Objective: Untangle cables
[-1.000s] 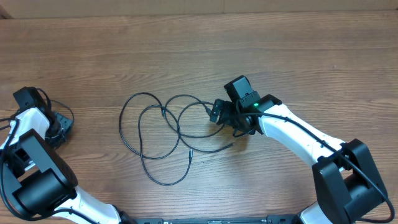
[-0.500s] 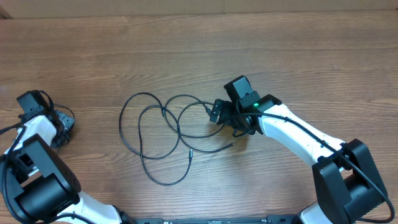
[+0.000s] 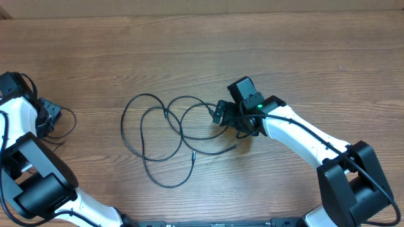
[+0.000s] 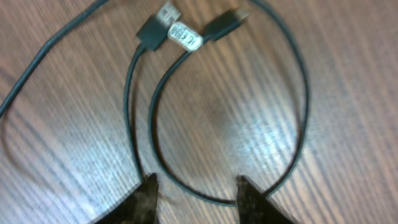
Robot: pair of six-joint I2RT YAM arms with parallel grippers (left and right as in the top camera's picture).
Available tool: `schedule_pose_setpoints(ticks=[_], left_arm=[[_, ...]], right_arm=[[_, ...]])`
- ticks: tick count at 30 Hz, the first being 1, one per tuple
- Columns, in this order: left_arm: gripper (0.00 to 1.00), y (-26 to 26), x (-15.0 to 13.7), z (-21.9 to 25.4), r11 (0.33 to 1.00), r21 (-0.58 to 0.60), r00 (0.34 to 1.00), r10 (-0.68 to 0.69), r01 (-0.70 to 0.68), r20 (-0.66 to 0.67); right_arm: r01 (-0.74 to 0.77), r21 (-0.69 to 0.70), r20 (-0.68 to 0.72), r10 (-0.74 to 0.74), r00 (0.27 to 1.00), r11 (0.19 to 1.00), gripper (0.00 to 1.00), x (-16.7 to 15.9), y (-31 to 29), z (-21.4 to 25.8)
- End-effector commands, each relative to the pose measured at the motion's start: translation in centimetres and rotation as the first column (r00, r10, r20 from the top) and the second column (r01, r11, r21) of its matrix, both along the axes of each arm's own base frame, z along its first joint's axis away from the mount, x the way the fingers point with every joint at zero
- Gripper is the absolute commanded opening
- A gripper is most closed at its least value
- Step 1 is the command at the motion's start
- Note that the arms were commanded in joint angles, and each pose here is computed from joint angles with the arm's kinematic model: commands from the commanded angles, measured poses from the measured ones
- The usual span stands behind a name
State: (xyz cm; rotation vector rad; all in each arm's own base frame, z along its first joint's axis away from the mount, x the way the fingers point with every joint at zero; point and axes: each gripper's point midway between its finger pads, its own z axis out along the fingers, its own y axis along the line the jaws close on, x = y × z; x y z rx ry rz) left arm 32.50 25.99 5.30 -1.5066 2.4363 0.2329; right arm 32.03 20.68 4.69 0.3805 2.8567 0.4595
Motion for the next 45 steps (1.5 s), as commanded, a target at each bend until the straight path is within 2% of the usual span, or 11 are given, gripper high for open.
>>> schedule_pose_setpoints(ticks=[1, 4, 9, 11, 17, 21, 24, 30, 37, 39, 45], left_arm=[[0.27, 0.5, -2.0, -1.0, 0.997, 0.032, 0.996, 0.067, -0.066, -0.063], [0.14, -0.2, -3.3, -2.6, 0.996, 0.022, 0.992, 0.085, -0.083, -0.095], [0.32, -0.8, -5.0, -4.8, 0.996, 0.019, 0.988, 0.094, -0.092, -0.126], [0.47, -0.9, -5.8, -5.5, 0.993, 0.013, 0.984, 0.117, -0.116, -0.131], [0.46, -0.7, -6.5, -6.5, 0.988, -0.034, 0.985, 0.147, -0.151, -0.095], [0.53, -0.7, -6.7, -7.0, 0.988, -0.031, 0.985, 0.151, -0.154, -0.088], [0.46, -1.0, -5.7, -7.1, 0.988, -0.061, 0.989, 0.141, -0.143, -0.038], [0.62, -0.6, -5.2, -7.1, 0.976, -0.146, 0.984, 0.17, -0.162, 0.045], [0.52, 0.2, -4.9, -6.6, 0.945, -0.274, 0.958, 0.23, -0.177, 0.173], [0.65, 0.5, -4.7, -6.5, 0.948, -0.265, 0.956, 0.229, -0.176, 0.183], [0.62, 0.6, -4.5, -6.6, 0.969, -0.18, 0.972, 0.195, -0.171, 0.13]], right_arm=[[-0.005, 0.017, 0.033, 0.005, 0.999, 1.0, 1.0, 0.5, 0.2, 1.1], [-0.005, 0.017, 0.033, 0.005, 0.999, 1.0, 1.0, 0.5, 0.2, 1.1], [-0.005, 0.017, 0.033, 0.005, 0.999, 1.0, 1.0, 0.5, 0.2, 1.1], [-0.005, 0.017, 0.033, 0.005, 0.999, 1.0, 1.0, 0.5, 0.2, 1.1], [-0.005, 0.017, 0.033, 0.005, 0.999, 1.0, 1.0, 0.5, 0.2, 1.1], [-0.005, 0.017, 0.033, 0.005, 0.999, 1.0, 1.0, 0.5, 0.2, 1.1], [-0.005, 0.017, 0.032, 0.005, 0.999, 1.0, 1.0, 0.5, 0.2, 1.1], [-0.005, 0.017, 0.033, 0.005, 0.999, 1.0, 1.0, 0.5, 0.2, 1.1], [-0.005, 0.018, 0.035, 0.005, 0.999, 1.0, 1.0, 0.6, 0.3, 1.2], [-0.005, 0.019, 0.037, 0.004, 0.999, 1.0, 1.0, 0.6, 0.3, 1.2], [-0.005, 0.021, 0.04, 0.004, 0.999, 1.0, 1.0, 0.7, 0.3, 1.2]])
